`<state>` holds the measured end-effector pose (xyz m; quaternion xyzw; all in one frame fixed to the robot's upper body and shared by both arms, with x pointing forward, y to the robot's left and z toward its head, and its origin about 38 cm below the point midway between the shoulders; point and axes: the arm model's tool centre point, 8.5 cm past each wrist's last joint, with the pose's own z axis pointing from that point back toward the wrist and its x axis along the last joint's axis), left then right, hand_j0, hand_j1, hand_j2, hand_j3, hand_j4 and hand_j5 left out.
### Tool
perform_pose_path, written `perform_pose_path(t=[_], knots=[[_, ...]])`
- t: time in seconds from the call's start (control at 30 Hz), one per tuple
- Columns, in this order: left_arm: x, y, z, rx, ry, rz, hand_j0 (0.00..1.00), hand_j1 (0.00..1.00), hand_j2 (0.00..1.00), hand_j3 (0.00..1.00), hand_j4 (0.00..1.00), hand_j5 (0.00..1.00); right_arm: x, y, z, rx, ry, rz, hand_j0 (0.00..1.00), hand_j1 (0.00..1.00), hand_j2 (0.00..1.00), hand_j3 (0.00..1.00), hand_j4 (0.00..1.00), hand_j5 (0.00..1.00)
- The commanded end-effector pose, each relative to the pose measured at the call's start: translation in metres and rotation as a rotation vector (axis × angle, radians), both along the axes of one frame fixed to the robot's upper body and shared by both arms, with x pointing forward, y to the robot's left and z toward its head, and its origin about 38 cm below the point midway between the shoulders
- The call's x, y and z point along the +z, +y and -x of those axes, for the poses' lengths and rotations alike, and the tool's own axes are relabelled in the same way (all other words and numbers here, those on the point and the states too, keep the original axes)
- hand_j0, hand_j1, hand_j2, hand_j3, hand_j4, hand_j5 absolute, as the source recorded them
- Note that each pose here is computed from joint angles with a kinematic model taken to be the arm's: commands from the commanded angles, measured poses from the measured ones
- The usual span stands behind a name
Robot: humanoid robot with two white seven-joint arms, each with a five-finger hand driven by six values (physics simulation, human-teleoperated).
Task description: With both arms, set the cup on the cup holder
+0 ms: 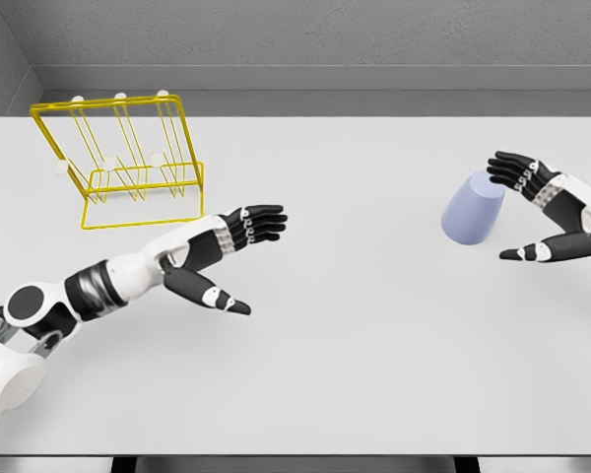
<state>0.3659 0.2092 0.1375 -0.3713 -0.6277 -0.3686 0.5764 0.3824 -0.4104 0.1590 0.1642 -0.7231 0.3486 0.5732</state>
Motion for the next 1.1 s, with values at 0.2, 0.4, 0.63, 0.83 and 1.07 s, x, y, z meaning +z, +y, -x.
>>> perform_pose_path(t=[0.2,0.4,0.63,0.83,1.07], knots=[[-0.003,0.008,-0.003,0.026,0.046,-0.018,1.0,1.0,1.0,1.0,1.0,1.0,-0.011,-0.006,-0.004,-0.035,0.014,0.01,1.0,1.0,1.0,1.0,1.0,1.0],[-0.002,0.007,-0.005,0.028,0.043,-0.016,1.0,1.0,1.0,1.0,1.0,1.0,-0.027,-0.024,-0.005,-0.112,0.05,-0.004,1.0,1.0,1.0,1.0,1.0,1.0],[-0.008,0.01,-0.009,0.047,0.061,-0.015,1.0,1.0,1.0,1.0,1.0,1.0,-0.02,-0.032,-0.016,-0.152,0.046,-0.04,1.0,1.0,1.0,1.0,1.0,1.0],[-0.01,0.011,-0.008,0.048,0.064,-0.017,1.0,1.0,1.0,1.0,1.0,1.0,-0.042,-0.022,-0.03,-0.193,0.141,-0.088,1.0,1.0,1.0,1.0,1.0,1.0],[-0.009,0.01,-0.008,0.046,0.063,-0.015,1.0,1.0,1.0,1.0,1.0,1.0,-0.059,-0.028,-0.03,-0.236,0.198,-0.095,1.0,1.0,1.0,1.0,1.0,1.0]])
